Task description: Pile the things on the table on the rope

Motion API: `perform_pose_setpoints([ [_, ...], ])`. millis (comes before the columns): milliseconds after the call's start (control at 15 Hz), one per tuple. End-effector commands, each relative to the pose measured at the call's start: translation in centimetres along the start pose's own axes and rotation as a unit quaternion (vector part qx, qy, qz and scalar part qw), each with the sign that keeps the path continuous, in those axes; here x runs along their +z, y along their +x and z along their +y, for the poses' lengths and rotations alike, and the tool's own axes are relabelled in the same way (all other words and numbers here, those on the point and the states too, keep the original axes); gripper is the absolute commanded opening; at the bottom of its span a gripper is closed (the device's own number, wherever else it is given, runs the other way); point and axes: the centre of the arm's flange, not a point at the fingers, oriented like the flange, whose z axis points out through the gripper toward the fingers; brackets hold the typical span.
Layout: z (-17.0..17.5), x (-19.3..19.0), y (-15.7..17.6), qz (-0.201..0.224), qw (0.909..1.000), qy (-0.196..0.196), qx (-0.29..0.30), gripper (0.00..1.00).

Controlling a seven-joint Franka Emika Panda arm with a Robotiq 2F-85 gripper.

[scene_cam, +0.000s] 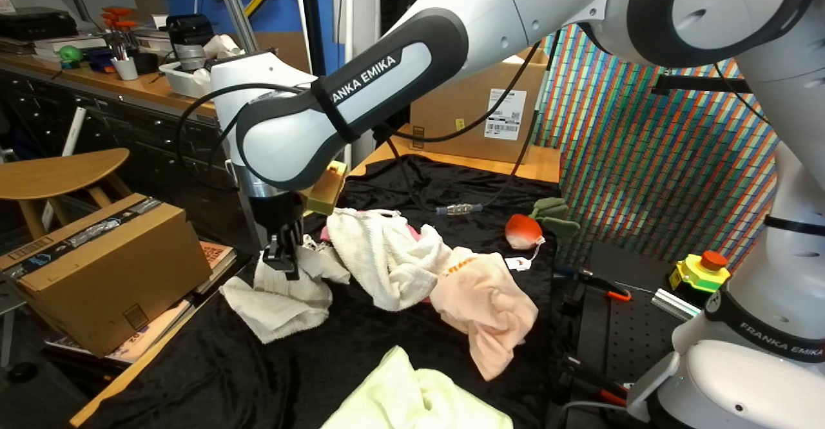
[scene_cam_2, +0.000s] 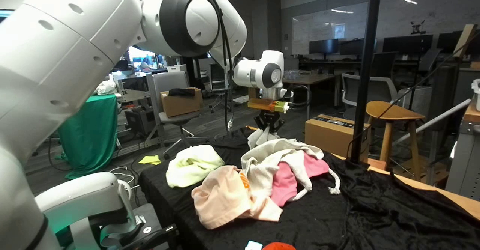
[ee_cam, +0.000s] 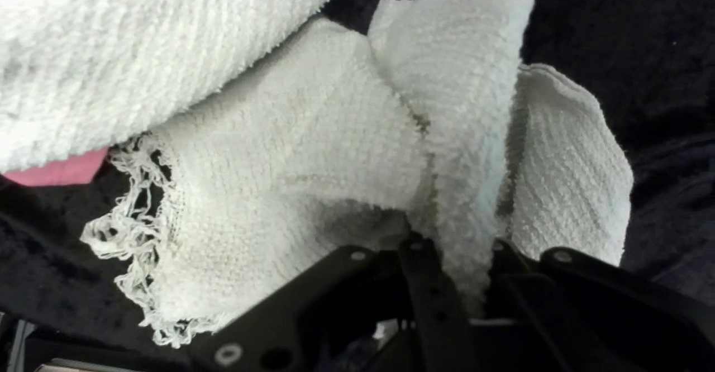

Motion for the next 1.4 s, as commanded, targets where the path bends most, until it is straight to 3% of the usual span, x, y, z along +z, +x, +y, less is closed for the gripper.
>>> perform_pose_setpoints([
  [0, 0.3, -2.7, -0.6, -0.002, 0.9993, 0.014, -0.036, 0.08],
  [600, 2.4, -14.3, -6.6, 0.026, 0.9953, 0.011, -0.093, 0.08],
  [1333, 7.2, -23.9, -17.5, 0.076, 0.9936, 0.038, -0.074, 0.09],
])
